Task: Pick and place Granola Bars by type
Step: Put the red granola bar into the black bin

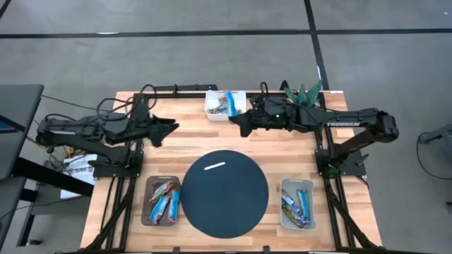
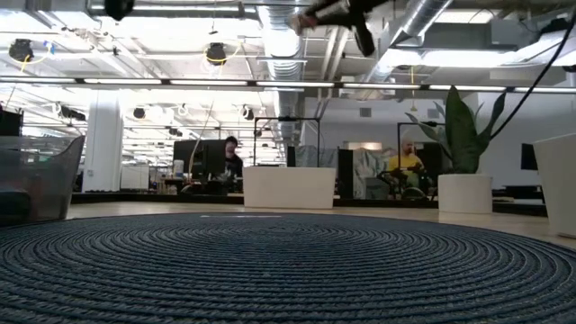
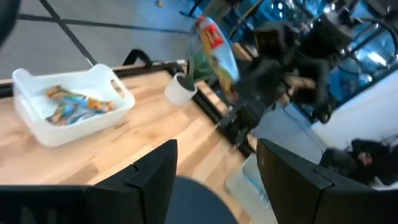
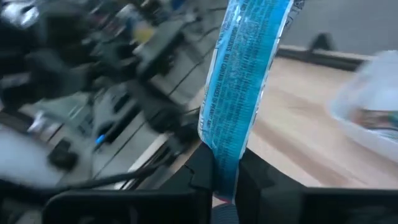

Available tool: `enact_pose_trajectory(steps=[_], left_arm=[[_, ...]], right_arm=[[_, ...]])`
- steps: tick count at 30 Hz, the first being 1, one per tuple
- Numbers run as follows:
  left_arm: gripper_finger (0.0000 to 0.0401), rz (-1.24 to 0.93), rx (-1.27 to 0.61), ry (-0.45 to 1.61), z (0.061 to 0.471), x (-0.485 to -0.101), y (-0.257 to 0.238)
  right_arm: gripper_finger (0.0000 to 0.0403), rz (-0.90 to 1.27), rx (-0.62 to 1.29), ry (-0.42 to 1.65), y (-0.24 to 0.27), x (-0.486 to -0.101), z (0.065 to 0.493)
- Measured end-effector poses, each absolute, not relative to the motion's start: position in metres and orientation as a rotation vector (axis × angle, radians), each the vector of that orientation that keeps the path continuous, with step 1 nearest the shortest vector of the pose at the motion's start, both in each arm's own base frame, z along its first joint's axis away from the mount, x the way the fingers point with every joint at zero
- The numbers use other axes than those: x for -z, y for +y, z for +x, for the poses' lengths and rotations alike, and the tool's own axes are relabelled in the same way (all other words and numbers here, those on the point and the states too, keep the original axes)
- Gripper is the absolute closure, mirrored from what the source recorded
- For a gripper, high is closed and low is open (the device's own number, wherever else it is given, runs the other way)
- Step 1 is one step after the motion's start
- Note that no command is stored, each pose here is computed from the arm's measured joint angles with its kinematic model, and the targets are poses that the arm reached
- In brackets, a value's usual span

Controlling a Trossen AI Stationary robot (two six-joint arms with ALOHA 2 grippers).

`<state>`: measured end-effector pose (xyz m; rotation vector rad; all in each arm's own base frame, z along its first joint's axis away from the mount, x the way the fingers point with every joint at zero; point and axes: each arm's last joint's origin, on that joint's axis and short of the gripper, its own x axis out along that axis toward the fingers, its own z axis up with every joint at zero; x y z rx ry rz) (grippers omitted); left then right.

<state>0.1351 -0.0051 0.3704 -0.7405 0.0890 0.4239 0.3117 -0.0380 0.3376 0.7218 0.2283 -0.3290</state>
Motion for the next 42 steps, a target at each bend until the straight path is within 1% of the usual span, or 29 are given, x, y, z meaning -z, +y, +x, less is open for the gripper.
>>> enact_pose_trajectory(steps=[4,7,12,16,21,26,32,38,42], left_arm=[[0.0189,-0.750,-0.437,0.006,0.158,-0.375,-0.001],[0.0189,-0.759,-0.455,-0.036,0.173,-0.375,0.004],[0.0189,-0.740,-0.422,-0.103,0.190,-0.379,0.008],[0.0189,-0.735,-0.389,-0.153,0.199,-0.383,0.009],[0.0189,-0.734,-0.406,-0.139,0.207,-0.378,0.011],[0.0189,-0.733,-0.363,-0.132,0.217,-0.376,0.014],[0.0189,-0.720,-0.317,-0.181,0.227,-0.378,0.017],[0.0189,-0.719,-0.312,-0.189,0.228,-0.378,0.021],[0.0189,-0.720,-0.285,-0.201,0.228,-0.380,0.024]], right_arm=[[0.0371,0.666,0.201,0.251,-0.028,-0.350,0.328],[0.0371,0.623,0.149,0.242,-0.021,-0.360,0.341],[0.0382,0.576,0.100,0.227,-0.021,-0.371,0.354],[0.0377,0.562,0.072,0.233,-0.021,-0.373,0.362],[0.0376,0.546,0.006,0.249,-0.021,-0.373,0.370],[0.0384,0.540,-0.006,0.242,-0.021,-0.376,0.370],[0.0376,0.535,-0.011,0.240,-0.022,-0.377,0.369],[0.0386,0.519,-0.031,0.243,-0.021,-0.377,0.369],[0.0380,0.518,-0.036,0.245,-0.021,-0.377,0.368]])
